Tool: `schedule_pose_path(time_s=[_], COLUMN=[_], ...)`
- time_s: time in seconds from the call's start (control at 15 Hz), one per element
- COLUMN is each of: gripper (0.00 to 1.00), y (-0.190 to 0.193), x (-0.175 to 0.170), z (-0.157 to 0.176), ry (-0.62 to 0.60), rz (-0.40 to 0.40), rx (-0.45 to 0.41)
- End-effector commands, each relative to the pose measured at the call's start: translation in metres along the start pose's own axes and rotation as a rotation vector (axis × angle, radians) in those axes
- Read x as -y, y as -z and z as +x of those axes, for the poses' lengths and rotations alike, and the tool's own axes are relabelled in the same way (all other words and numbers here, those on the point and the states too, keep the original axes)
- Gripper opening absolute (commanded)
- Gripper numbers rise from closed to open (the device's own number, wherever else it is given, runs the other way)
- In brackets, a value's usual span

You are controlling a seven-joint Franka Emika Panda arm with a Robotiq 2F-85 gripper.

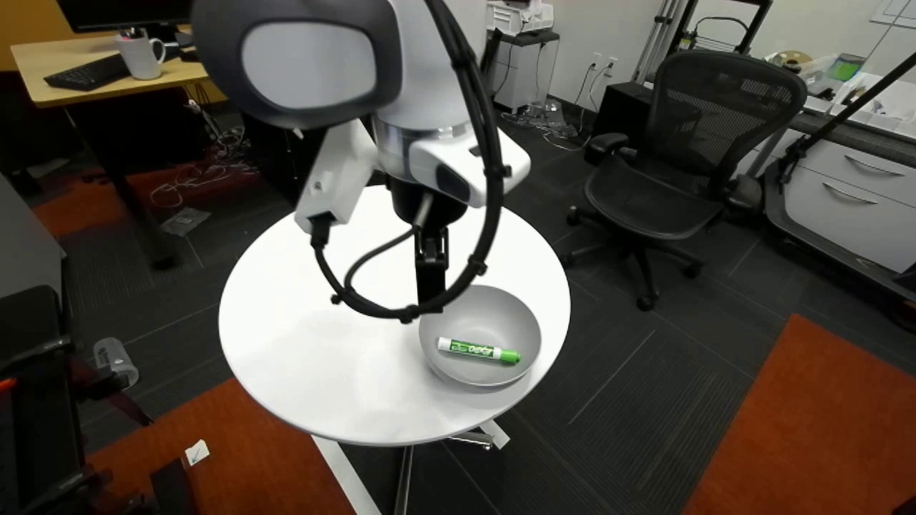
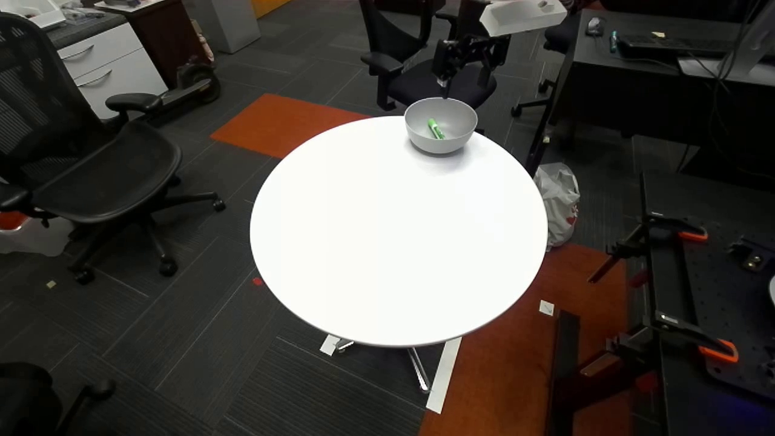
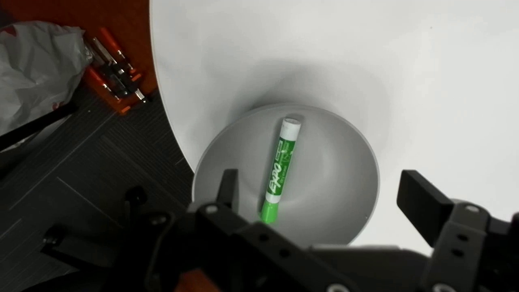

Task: Pick the marker from the bowl and put it on the table

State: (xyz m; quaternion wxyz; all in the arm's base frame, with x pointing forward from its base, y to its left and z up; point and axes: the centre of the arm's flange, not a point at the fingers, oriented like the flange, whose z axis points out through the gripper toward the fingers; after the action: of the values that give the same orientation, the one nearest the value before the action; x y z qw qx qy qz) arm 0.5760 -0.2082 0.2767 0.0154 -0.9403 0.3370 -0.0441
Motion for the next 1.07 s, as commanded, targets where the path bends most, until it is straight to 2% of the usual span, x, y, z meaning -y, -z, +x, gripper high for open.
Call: schedule_pose_path(time_s=[0.0, 0.4, 1.0], gripper=[1.0, 1.0, 1.0], y=[-0.03, -0.075, -0.121], x=[0.0, 0.003, -0.002], z=[0.036, 0.057, 0.067], ry=[-0.026, -0.045, -0.069], rz=[-0.001, -0.051, -0.096], rx=[0.01, 0.028, 0.055])
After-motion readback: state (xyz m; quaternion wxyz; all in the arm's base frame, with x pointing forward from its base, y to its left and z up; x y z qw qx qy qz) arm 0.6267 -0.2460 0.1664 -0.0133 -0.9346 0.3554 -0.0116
